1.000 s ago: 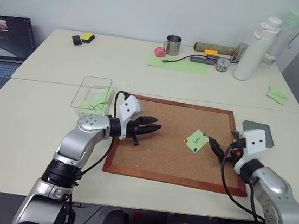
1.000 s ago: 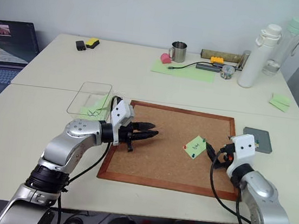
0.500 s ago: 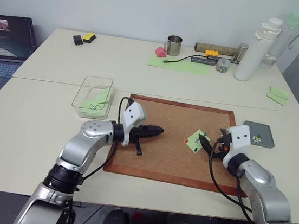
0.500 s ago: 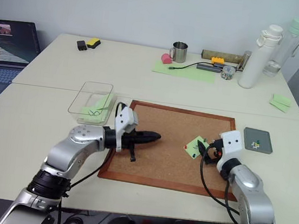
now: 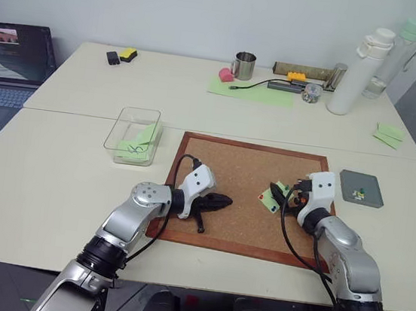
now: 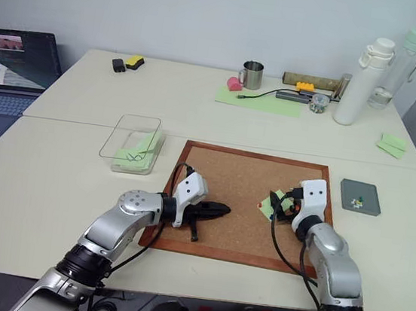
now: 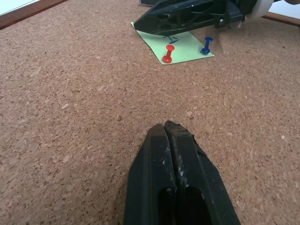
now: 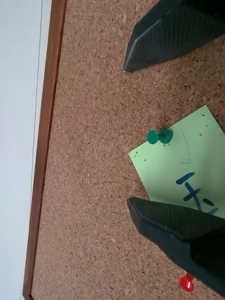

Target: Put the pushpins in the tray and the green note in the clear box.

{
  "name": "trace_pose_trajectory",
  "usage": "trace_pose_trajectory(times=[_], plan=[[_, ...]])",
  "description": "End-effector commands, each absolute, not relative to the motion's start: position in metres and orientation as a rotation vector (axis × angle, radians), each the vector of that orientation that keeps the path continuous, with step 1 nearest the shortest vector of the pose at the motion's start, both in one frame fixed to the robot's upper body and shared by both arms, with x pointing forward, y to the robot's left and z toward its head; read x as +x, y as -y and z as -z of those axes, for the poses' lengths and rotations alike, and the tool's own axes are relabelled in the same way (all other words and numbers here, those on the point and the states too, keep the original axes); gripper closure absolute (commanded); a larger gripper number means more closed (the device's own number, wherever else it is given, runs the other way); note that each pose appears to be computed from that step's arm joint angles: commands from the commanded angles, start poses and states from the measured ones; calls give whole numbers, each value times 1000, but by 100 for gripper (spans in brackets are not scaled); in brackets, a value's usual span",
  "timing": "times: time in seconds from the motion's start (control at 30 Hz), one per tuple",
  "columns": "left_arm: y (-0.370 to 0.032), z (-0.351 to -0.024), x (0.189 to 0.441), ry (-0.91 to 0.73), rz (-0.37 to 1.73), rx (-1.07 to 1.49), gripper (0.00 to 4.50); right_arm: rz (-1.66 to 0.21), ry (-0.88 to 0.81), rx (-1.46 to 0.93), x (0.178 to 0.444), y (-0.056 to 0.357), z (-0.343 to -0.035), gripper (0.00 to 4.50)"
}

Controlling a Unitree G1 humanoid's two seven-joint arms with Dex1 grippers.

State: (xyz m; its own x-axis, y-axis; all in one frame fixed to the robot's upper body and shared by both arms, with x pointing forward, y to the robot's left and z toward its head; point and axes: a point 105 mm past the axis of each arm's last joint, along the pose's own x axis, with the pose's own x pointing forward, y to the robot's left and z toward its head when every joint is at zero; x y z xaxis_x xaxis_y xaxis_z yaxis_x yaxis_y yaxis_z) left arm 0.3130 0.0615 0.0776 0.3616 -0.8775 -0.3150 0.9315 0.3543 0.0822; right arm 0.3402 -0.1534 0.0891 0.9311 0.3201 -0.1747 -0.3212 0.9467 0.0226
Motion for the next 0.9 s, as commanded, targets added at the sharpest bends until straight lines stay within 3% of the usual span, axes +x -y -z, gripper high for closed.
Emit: trace_pose_trajectory(times=[0.03, 0.57, 0.9], plan=[[-63, -66, 308, -287, 1197, 272, 450, -311, -122, 10, 343, 155, -100, 100], [-67, -67, 309, -300, 1200, 281, 450, -305, -91, -29, 334, 160, -108, 434], [-69, -63, 315, -325, 1170, 293, 450, -365, 39, 11, 327, 151, -139, 447]])
